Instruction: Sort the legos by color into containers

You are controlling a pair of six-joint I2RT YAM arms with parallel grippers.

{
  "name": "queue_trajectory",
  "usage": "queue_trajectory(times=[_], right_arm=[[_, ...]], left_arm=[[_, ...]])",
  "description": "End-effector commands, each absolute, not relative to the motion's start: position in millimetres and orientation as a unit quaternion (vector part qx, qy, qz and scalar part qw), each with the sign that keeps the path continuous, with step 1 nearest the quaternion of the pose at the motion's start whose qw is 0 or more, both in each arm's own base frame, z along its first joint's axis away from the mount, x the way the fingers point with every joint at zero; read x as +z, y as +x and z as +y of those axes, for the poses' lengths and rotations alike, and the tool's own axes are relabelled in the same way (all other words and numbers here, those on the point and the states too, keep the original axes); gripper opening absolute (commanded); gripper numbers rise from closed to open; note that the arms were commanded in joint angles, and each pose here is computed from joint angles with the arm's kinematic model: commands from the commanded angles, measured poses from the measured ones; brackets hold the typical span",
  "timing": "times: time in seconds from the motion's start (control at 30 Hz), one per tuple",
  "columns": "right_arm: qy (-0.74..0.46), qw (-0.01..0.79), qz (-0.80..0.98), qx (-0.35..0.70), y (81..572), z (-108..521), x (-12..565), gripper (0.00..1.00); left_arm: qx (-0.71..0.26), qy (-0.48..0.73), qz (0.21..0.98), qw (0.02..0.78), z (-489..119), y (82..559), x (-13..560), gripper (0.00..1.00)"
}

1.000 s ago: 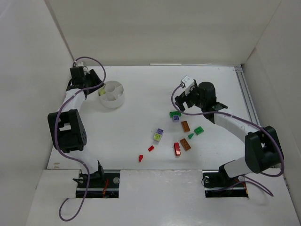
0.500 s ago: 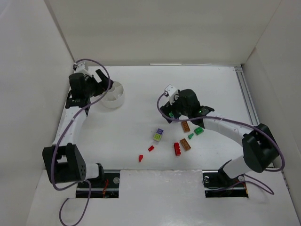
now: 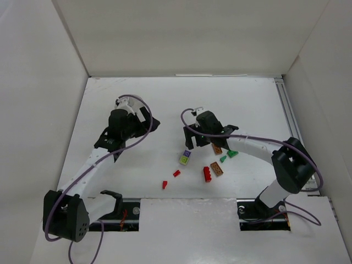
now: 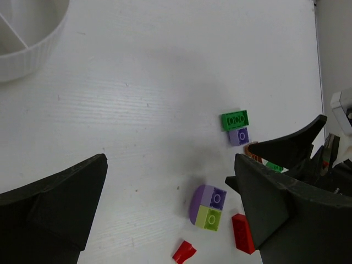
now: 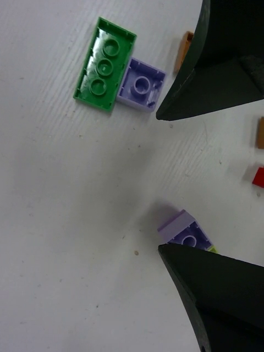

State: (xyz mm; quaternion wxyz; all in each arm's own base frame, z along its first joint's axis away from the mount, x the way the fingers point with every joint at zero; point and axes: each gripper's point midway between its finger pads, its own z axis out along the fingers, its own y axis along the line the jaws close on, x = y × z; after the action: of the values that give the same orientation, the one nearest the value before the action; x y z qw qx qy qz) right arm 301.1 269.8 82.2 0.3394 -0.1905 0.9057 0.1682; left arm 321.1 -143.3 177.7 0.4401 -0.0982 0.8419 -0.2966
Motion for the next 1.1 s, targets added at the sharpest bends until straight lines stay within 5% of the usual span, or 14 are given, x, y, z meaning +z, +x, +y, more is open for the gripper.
queue_trajectory(times=[0.0,0.8,1.07], right_arm=[[-0.124,0.303,0.929,0.170,294,281,87,0.97],[-0.001,0.206,0.974,0.091,264,309,57,0.90],[-0.006,0.191,0.975,0.113,260,319,47,0.66]], left_arm=[[-0.286,-0.137,0.839,0.443,-144,313,182,1.00],[-0.354,-0.121,0.811,0.450,-159,246,183,1.00],[-0.349,-0.125,0.813,0.449,-157,246,179,1.00]])
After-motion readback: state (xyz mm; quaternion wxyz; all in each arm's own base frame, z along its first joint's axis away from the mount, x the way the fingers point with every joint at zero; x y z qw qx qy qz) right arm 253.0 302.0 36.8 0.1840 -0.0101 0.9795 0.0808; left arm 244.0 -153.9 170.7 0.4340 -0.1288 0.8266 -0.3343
